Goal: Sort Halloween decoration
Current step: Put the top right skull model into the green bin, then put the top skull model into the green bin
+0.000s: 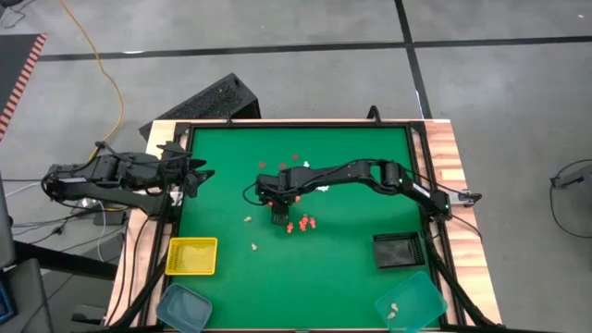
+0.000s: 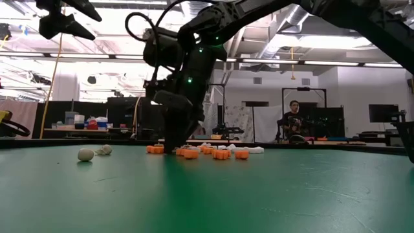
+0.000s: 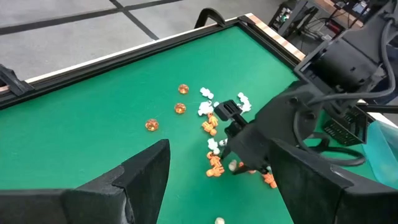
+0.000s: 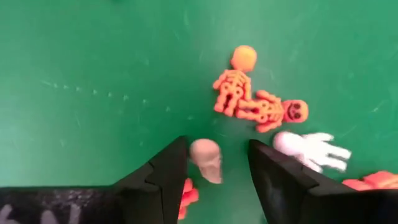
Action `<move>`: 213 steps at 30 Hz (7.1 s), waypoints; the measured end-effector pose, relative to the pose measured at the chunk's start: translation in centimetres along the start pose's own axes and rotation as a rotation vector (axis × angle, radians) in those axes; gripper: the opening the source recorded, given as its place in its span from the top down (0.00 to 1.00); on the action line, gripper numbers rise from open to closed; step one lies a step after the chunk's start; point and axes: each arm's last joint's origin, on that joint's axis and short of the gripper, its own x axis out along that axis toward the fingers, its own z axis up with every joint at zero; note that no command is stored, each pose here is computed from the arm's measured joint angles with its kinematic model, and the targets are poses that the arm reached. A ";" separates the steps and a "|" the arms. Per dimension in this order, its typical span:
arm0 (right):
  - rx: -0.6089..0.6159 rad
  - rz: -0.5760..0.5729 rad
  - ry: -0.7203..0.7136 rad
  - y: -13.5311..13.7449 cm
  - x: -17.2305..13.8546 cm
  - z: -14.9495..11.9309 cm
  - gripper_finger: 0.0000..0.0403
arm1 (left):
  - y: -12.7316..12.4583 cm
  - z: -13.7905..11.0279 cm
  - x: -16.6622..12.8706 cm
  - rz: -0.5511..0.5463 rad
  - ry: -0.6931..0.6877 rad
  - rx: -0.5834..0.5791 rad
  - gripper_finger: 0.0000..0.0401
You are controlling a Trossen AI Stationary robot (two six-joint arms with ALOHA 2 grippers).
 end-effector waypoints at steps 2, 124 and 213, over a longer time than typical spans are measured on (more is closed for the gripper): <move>0.004 -0.002 -0.005 -0.2 0.0 0.1 0.53 | 0.0 0.0 0.0 0.000 0.000 0.000 0.35; 0.739 0.080 0.431 25.3 -18.6 -34.0 0.80 | 0.0 0.0 0.0 0.014 -0.013 -0.084 0.35; -0.301 0.142 -0.492 4.7 4.5 2.2 0.67 | 0.2 -0.1 0.0 0.037 -0.005 -0.019 0.35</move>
